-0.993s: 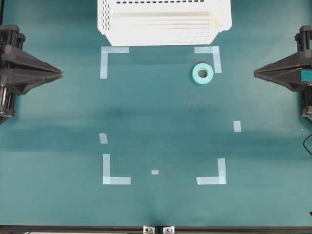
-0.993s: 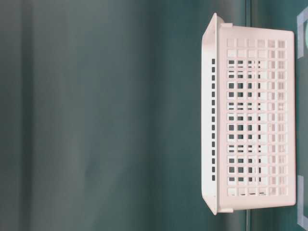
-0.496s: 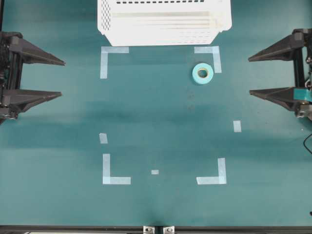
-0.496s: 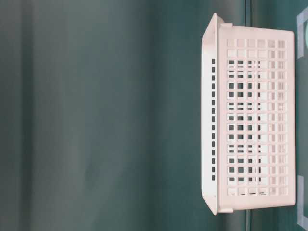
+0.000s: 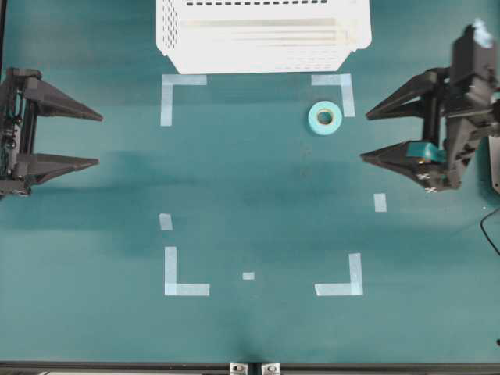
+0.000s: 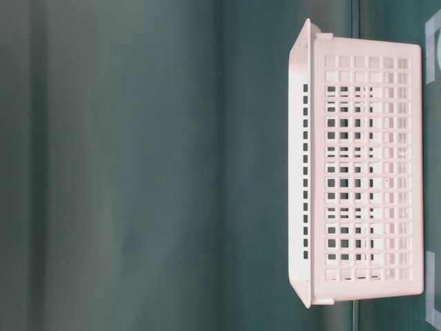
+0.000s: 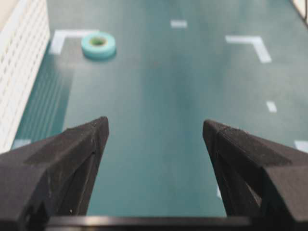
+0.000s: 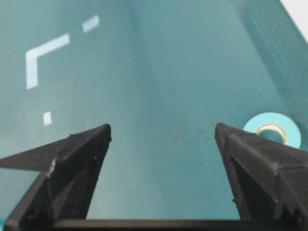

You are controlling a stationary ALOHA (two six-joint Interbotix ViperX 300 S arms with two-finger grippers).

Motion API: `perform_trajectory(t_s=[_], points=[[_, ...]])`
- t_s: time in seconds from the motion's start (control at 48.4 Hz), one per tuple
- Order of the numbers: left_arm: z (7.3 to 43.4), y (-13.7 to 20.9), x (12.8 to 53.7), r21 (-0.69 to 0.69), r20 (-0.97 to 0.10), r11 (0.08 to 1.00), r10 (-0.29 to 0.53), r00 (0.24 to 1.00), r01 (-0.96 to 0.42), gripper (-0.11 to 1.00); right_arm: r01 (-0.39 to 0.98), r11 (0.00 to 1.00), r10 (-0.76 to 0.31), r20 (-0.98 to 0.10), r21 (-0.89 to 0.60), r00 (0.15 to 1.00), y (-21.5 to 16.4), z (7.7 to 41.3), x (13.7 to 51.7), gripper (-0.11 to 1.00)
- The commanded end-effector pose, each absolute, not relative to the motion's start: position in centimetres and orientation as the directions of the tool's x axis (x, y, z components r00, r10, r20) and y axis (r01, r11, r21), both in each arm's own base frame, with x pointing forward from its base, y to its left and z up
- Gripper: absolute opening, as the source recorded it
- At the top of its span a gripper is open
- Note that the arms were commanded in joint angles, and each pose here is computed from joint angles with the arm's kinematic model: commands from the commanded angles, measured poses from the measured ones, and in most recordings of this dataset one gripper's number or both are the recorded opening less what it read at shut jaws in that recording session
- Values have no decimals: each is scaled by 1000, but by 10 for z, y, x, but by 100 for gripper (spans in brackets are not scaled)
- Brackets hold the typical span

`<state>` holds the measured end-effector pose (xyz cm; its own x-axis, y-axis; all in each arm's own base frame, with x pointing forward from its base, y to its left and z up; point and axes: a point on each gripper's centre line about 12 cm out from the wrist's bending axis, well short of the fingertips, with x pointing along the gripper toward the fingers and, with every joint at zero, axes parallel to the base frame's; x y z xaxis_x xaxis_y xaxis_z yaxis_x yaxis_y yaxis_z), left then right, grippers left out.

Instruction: Put the tape into the white basket.

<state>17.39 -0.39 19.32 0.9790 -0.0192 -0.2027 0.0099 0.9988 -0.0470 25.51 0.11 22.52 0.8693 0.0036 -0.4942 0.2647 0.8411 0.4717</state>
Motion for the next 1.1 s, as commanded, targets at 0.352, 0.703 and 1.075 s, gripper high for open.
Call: perform_trajectory(t_s=[0.352, 0.703, 1.075], points=[[202, -1, 144, -51, -32, 999, -6, 999, 5, 30, 158, 904, 58, -479, 398, 876, 21, 246, 274, 96], [177, 11, 129, -47, -116, 995, 85, 990, -91, 30, 58, 933, 80, -361, 355, 929, 25, 270, 271, 96], [169, 12, 129, -45, -180, 994, 88, 980, -97, 30, 110, 943, 37, -428, 314, 903, 20, 288, 267, 96]])
